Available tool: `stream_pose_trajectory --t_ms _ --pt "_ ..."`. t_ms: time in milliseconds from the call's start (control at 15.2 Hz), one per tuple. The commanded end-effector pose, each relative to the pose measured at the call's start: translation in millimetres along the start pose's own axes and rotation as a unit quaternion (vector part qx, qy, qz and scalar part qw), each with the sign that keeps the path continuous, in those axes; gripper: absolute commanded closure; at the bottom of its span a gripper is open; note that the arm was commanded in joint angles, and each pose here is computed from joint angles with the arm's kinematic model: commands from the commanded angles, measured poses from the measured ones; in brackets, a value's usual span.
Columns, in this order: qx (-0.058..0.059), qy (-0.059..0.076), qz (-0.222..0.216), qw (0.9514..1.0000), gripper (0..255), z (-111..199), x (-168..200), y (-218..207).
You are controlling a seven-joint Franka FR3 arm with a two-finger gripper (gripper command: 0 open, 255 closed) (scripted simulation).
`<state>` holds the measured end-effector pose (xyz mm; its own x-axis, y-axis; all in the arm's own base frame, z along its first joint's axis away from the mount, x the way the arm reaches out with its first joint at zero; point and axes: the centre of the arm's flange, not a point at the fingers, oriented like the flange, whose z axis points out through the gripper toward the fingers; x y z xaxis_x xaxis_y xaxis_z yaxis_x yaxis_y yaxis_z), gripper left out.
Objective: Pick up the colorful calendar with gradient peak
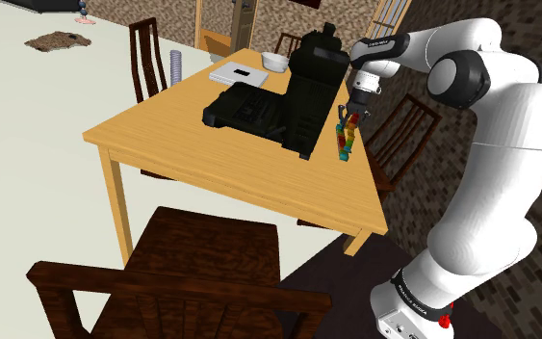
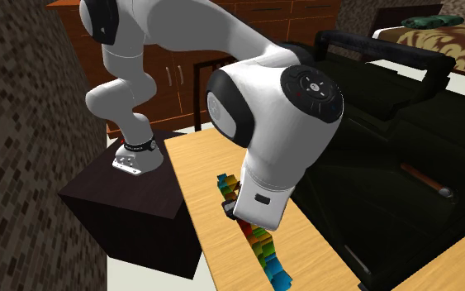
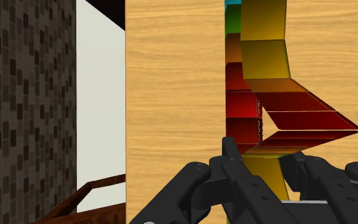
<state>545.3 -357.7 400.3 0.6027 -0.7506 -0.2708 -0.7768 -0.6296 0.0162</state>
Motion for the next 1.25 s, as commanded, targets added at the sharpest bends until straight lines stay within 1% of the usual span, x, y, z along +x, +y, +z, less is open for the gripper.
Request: stream_pose_trajectory --t_ms 0,66,1056,1188 --pt "0.0 0.0 0.0 1.0 255 1 0 0" --pt "0.0 0.0 0.0 1.0 255 0 0 0" --pt "0.0 0.0 0.0 1.0 255 -76 -21 1" --pt "0.0 0.0 0.0 1.0 255 -77 -22 1"
